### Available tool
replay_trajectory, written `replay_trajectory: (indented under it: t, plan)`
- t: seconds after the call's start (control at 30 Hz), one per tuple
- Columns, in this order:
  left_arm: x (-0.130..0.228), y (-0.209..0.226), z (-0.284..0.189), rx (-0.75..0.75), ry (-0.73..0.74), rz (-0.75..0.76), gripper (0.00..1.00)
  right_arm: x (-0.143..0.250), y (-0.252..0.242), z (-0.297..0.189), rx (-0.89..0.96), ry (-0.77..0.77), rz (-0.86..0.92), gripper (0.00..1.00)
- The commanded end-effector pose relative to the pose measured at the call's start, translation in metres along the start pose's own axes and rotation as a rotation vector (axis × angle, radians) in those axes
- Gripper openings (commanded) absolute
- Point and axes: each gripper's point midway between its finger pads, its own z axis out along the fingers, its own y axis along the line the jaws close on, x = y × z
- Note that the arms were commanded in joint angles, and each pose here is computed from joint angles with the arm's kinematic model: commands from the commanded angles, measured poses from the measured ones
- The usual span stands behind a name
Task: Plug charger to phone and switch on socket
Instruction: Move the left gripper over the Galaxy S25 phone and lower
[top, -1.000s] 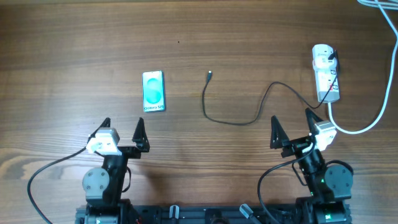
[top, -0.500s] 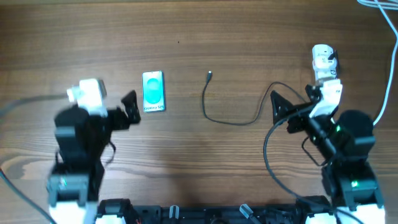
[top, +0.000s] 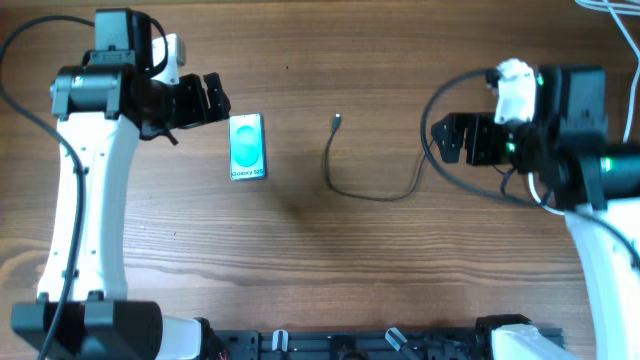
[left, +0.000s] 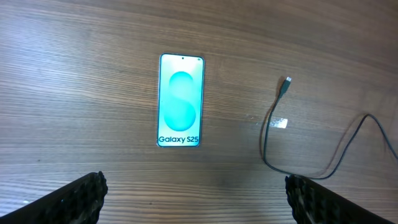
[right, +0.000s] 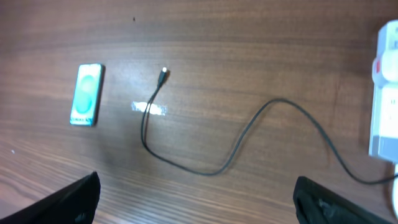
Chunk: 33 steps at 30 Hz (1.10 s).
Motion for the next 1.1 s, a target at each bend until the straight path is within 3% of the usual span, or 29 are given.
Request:
replay_trajectory:
  t: [0.0, 0.13, 0.47, 1.07]
  plan:
    - [-0.007, -0.008, 0.007, 0.058, 0.008, -0.007, 1.0, -0.018, 0.002, 0.009, -0.014, -0.005, -0.112, 1.0]
    - [0.0, 0.001, 0.046, -0.044, 0.101, -0.082, 1.0, -0.026, 0.002, 0.018, -0.027, -0.017, 0.015, 1.0]
    - [0.03, -0.001, 0.157, -0.24, 0.302, 0.068, 1.0, -0.026, 0.001, 0.019, -0.023, -0.015, 0.0, 1.0]
    - [0.033, 0.017, 0.212, -0.246, 0.304, 0.194, 0.99, -0.021, -0.002, 0.024, -0.012, 0.016, 0.009, 1.0]
